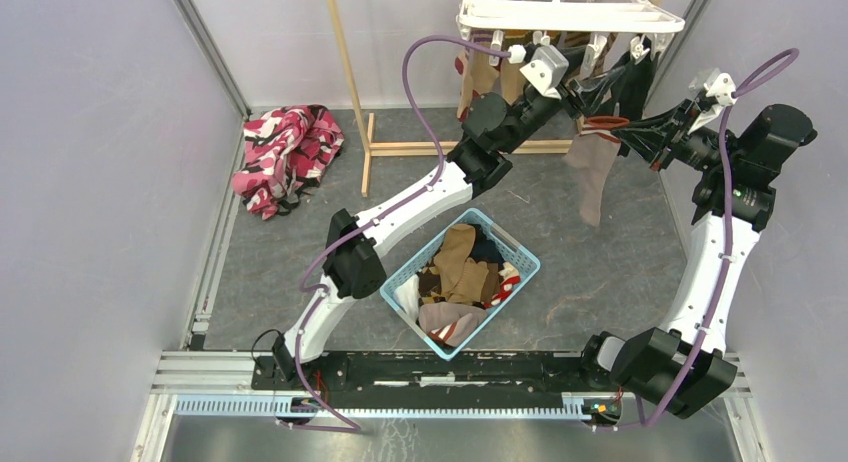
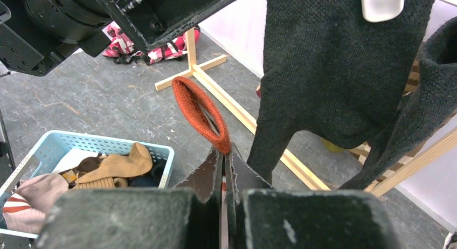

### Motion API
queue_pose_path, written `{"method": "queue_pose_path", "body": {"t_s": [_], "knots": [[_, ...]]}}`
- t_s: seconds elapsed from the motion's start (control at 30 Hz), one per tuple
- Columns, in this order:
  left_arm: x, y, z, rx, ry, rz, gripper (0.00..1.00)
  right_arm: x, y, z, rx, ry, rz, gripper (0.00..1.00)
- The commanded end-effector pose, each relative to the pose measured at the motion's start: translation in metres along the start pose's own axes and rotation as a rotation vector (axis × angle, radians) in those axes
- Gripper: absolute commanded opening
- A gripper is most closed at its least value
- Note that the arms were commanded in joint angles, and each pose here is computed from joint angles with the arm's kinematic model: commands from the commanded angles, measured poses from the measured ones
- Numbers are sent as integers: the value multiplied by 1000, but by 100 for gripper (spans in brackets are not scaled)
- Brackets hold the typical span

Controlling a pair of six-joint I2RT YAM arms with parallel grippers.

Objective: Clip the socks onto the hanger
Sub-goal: Open the clamp at the hanger.

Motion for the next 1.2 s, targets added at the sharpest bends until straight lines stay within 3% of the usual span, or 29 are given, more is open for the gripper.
{"method": "queue_pose_path", "body": {"t_s": [0.0,0.57,1.17], "knots": [[-6,18,-47,-5,-111,-62,64,2,6,-6,45,-4,-6,0],[-11,34,-36,94,-141,-76,71,3,7,-7,47,-4,-9,0],[-8,33,-41,98,-141,-58,57,4,5,-5,40,-2,-6,0]]}}
Point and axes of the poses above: each gripper's point midway between its finger pads, its own x axis back along the fingers, its own y axis along the line the jaws close on, z = x × y, the point moved 10 cm from there along x, back along the fingers, and after that the axes turned 15 degrees about -x, right-handed, at the moved point
